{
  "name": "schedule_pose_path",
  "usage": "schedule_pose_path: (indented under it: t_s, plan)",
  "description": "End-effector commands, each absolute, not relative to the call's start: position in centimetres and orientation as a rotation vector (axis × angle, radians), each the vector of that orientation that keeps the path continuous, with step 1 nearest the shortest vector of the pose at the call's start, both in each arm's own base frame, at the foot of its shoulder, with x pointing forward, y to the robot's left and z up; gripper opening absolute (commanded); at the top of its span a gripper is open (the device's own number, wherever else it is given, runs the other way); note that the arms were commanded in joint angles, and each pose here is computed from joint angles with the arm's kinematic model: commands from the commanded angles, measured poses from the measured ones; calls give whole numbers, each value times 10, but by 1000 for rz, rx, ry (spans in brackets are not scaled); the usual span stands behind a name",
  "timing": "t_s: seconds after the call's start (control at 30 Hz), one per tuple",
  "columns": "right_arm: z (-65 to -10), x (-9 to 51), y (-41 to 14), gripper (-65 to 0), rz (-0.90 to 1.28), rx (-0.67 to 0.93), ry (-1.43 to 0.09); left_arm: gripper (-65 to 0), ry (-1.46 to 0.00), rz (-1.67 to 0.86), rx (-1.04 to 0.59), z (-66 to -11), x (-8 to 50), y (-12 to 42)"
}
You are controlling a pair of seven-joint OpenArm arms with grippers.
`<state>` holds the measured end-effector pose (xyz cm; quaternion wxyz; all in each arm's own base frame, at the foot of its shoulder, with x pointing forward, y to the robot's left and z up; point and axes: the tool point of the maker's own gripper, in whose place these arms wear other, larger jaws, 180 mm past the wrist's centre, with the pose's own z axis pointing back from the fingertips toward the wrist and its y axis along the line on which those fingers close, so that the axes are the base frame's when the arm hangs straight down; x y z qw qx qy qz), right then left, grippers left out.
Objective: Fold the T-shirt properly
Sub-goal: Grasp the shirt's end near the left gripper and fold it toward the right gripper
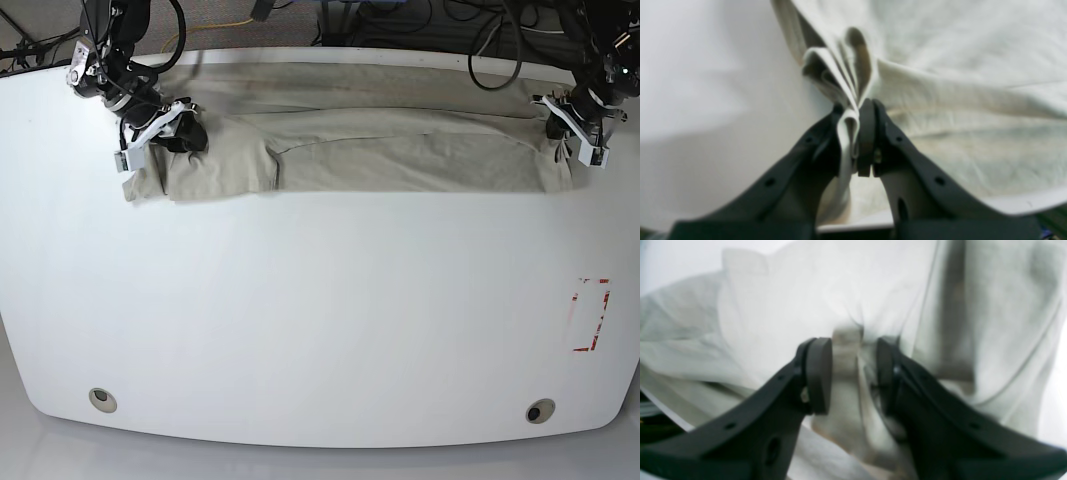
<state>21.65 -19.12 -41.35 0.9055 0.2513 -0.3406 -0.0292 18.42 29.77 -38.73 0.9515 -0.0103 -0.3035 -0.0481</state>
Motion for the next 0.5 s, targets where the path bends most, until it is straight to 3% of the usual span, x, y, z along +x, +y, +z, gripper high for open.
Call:
schedule_pose_path:
  t_s: [0.0, 0.47]
  plan:
    - [-419, 214, -198, -434, -64, 503, -680, -650, -741, -190, -21, -353, 210, 272]
    - [-425, 210, -198, -434, -77, 509, -665, -647, -725, -579, -327, -359, 212, 110]
